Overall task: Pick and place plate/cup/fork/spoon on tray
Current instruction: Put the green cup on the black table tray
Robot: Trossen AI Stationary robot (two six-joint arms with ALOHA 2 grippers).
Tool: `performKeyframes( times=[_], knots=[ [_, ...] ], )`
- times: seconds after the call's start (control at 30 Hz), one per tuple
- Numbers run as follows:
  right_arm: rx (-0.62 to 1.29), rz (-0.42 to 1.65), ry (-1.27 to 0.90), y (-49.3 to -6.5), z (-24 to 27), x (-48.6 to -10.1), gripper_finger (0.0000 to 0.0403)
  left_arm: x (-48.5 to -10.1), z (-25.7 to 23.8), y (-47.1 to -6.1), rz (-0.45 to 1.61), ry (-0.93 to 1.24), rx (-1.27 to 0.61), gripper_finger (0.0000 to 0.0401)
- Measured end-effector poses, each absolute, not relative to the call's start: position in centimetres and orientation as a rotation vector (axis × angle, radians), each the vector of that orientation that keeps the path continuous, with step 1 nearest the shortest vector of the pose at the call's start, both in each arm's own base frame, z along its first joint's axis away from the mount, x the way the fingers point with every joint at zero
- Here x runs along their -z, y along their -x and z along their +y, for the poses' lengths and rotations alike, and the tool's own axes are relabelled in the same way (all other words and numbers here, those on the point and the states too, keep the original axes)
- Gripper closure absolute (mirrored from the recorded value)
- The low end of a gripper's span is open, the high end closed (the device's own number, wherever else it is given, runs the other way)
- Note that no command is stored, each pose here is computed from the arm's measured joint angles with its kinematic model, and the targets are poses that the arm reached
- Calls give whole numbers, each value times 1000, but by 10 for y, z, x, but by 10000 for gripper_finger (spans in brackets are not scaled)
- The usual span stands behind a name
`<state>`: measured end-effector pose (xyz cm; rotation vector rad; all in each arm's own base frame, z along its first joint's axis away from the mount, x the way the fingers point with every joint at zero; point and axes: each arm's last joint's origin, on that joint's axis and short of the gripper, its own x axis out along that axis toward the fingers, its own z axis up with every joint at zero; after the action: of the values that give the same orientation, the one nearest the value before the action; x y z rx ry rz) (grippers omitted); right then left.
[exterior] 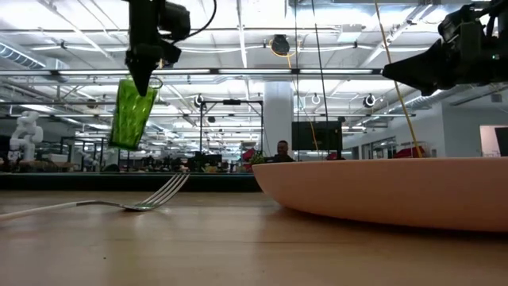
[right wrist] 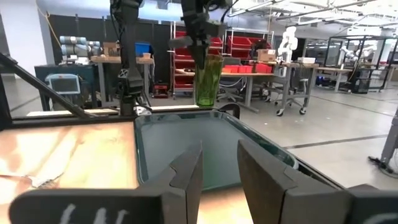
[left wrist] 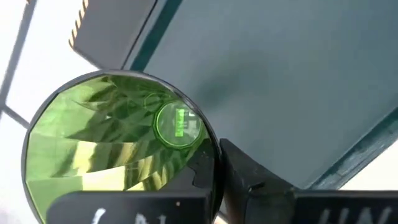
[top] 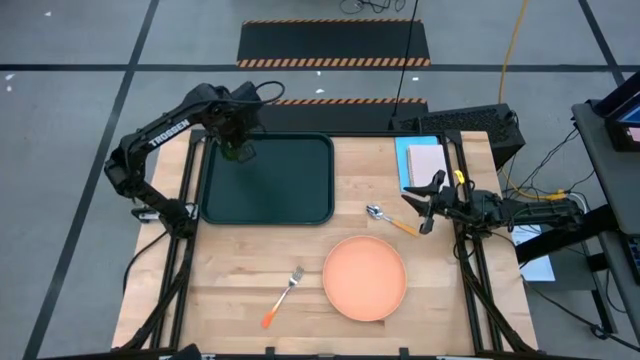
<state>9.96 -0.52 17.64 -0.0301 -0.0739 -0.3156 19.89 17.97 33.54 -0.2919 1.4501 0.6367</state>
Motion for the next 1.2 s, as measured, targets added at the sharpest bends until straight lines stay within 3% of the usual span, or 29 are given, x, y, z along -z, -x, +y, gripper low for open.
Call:
performKeyframes(
  times=[0.37, 1.0, 1.2],
  knots=[
    [314, -49, 1, -100, -5, -173, 307, -306, 194, -193, 1429, 378, -727, 391],
    [310, -23, -88, -100, -5, -169, 307, -292, 198, -177, 1443, 419, -769, 379],
    [309, -7, -107, -100, -5, -168, 307, -290, 201, -175, 1440, 429, -783, 394]
  ],
)
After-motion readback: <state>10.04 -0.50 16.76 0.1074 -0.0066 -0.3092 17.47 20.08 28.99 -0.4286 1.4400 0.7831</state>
